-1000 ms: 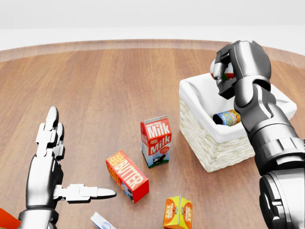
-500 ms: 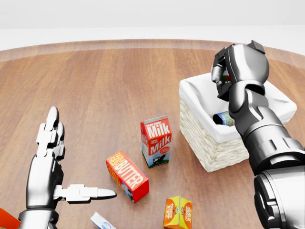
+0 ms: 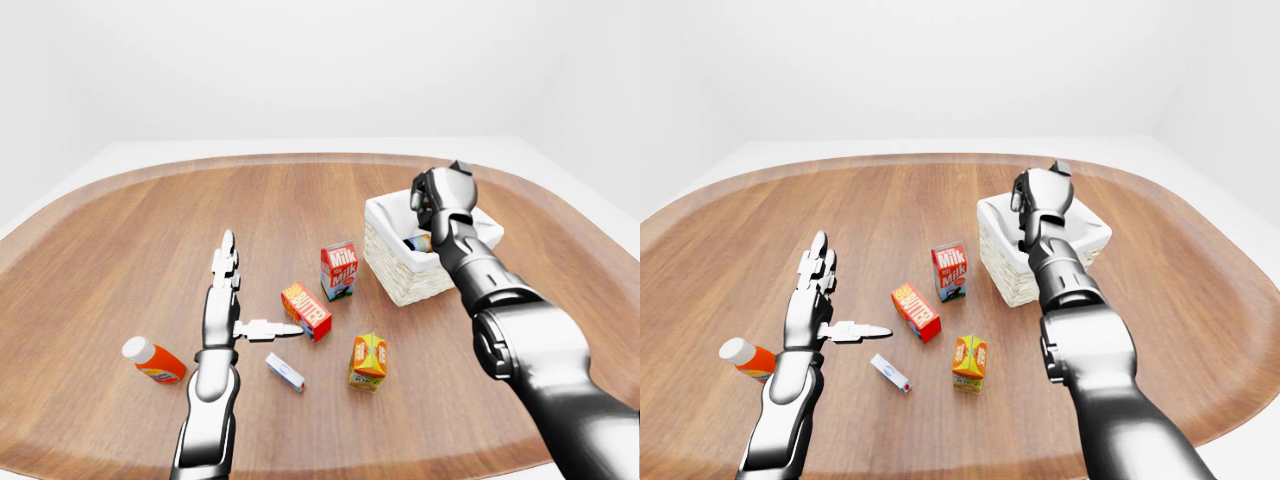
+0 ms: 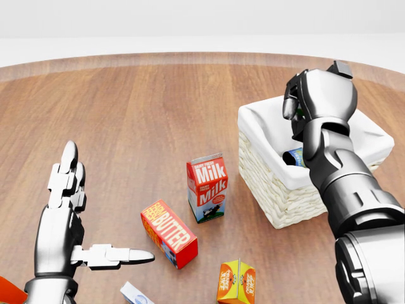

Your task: Pick up the alphabet soup and the tomato sauce, and put them in the basket.

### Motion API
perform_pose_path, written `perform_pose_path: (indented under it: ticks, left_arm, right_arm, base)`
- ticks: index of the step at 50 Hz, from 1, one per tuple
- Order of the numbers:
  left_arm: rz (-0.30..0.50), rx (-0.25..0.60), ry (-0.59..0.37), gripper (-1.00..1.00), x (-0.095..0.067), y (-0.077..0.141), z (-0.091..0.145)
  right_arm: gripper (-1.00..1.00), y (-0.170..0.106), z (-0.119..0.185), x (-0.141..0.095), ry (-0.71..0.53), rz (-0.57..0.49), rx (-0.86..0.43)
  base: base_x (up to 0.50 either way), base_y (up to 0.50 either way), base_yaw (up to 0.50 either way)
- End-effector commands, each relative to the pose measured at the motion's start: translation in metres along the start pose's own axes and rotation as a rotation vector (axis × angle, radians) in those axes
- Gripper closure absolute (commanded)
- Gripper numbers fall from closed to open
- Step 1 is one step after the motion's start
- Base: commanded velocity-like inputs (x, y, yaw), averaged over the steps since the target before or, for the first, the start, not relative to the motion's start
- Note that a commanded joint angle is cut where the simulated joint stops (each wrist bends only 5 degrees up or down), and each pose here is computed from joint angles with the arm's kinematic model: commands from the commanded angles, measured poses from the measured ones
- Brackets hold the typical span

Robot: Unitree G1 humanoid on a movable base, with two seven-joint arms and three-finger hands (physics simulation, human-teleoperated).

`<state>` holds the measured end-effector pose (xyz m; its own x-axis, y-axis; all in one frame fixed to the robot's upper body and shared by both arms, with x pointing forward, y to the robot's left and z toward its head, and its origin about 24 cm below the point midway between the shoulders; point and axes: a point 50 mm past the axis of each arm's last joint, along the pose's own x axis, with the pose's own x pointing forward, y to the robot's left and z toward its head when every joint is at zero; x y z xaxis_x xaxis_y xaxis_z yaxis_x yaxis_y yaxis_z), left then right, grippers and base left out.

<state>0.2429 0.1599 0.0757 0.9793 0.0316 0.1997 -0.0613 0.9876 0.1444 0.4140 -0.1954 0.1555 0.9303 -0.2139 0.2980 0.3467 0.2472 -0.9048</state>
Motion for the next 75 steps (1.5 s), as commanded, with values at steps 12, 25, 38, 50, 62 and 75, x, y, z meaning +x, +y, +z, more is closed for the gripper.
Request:
perform_pose_path:
  ticks: [12, 25, 38, 50, 62, 75]
  left_arm:
    - [-0.004, 0.002, -0.015, -1.00, -0.001, 0.000, 0.004]
    - [-0.005, 0.003, -0.005, -1.00, -0.002, 0.000, 0.002]
    - [-0.004, 0.003, -0.007, -1.00, -0.002, 0.000, 0.002]
    - [-0.002, 0.001, -0.010, -1.00, -0.001, 0.000, 0.003]
    - [-0.004, 0.002, -0.009, -1.00, -0.002, 0.000, 0.002]
    - [-0.006, 0.003, -0.010, -1.00, -0.002, 0.000, 0.003]
  right_arm:
    - [1.00, 0.013, -0.004, -0.009, 0.010, 0.036, -0.018]
    - [1.00, 0.019, -0.008, -0.012, 0.018, 0.051, -0.018]
    - [1.00, 0.016, -0.007, -0.011, 0.020, 0.044, -0.016]
    - [-1.00, 0.012, -0.005, -0.008, 0.026, 0.030, -0.003]
    - [-1.00, 0.014, -0.007, -0.009, 0.028, 0.037, -0.007]
    - [-1.00, -0.003, 0.000, 0.002, 0.013, -0.014, 0.020]
  base:
    - [0.00, 0.00, 0.00]
    - [0.00, 0.00, 0.00]
    - [0.00, 0.00, 0.00]
    - [0.00, 0.00, 0.00]
    - [0.00, 0.00, 0.00]
    - [0.00, 0.00, 0.00]
